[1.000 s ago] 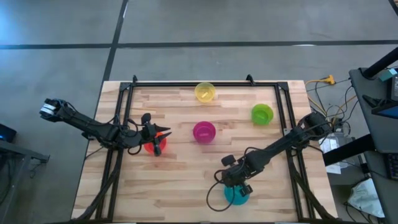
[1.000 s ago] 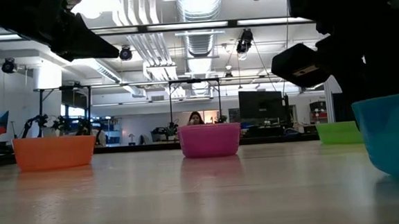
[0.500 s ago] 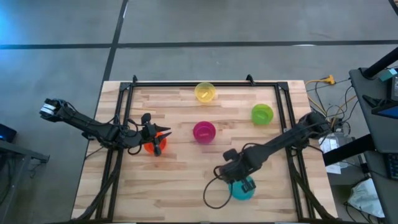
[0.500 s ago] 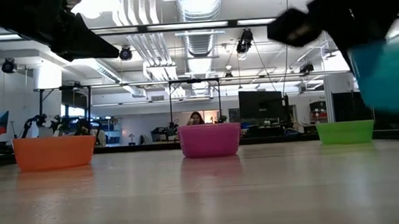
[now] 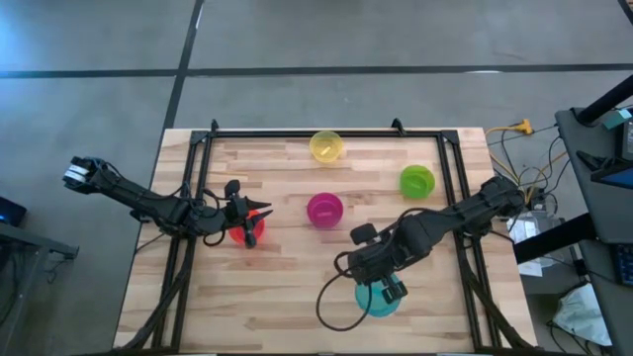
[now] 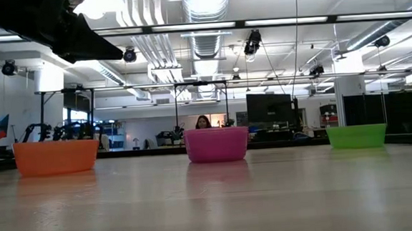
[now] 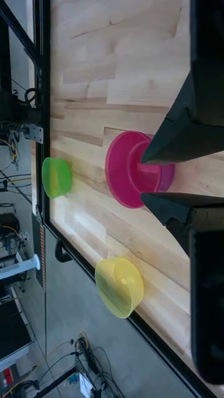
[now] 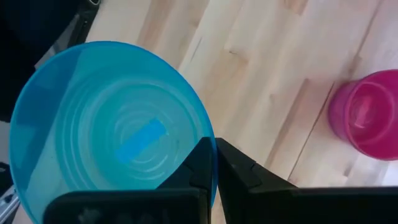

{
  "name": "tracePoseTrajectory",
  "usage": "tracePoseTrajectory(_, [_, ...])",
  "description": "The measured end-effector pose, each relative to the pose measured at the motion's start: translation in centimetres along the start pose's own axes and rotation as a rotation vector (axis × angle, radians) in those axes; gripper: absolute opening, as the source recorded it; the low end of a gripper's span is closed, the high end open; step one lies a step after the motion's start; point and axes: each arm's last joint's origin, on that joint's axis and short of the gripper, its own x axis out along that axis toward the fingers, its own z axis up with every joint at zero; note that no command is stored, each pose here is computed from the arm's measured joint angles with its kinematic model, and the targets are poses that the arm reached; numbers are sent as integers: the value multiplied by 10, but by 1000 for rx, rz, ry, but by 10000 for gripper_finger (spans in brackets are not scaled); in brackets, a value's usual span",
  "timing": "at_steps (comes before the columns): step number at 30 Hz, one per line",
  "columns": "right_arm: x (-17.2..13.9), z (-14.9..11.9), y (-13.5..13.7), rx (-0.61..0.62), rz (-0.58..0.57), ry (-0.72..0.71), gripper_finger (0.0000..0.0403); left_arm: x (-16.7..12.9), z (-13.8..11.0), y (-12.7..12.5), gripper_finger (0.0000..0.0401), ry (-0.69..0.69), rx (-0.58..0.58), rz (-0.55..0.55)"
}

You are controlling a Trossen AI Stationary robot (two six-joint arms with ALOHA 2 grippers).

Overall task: Nest bowls inside each other
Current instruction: Stack the blue bowl on top of the pink bowl

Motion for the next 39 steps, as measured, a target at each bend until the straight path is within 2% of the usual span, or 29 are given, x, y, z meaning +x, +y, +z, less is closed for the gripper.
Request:
tracePoseTrajectory(5, [2, -1, -9, 1, -21, 10, 9, 0, 0, 0, 67, 0, 0, 0])
tracePoseTrajectory(11, [2, -3, -44, 37, -52, 7, 9, 1, -1, -1, 67, 5, 4, 1])
tracePoseTrajectory(17, [-1, -8, -96, 50, -48, -45, 9, 4, -4, -3, 67, 22, 18, 3])
tracePoseTrajectory(23, [-11, -20, -163, 96, -146, -164, 9, 7, -7, -5, 67, 44, 42, 7])
tracePoseTrajectory(26, [-18, -31, -194, 155, -172, -221, 9, 9, -9, -6, 67, 54, 69, 8])
tracePoseTrajectory(31, [-26, -55, -233, 292, -220, -232, 9, 11, -11, -8, 67, 68, 85, 9])
tracePoseTrajectory(36, [-23, -70, -257, 528, -226, -234, 9, 12, -12, -8, 67, 71, 107, 9])
tracePoseTrajectory(39, [-14, -71, -263, 623, -206, -220, 9, 12, -11, -8, 67, 66, 107, 13])
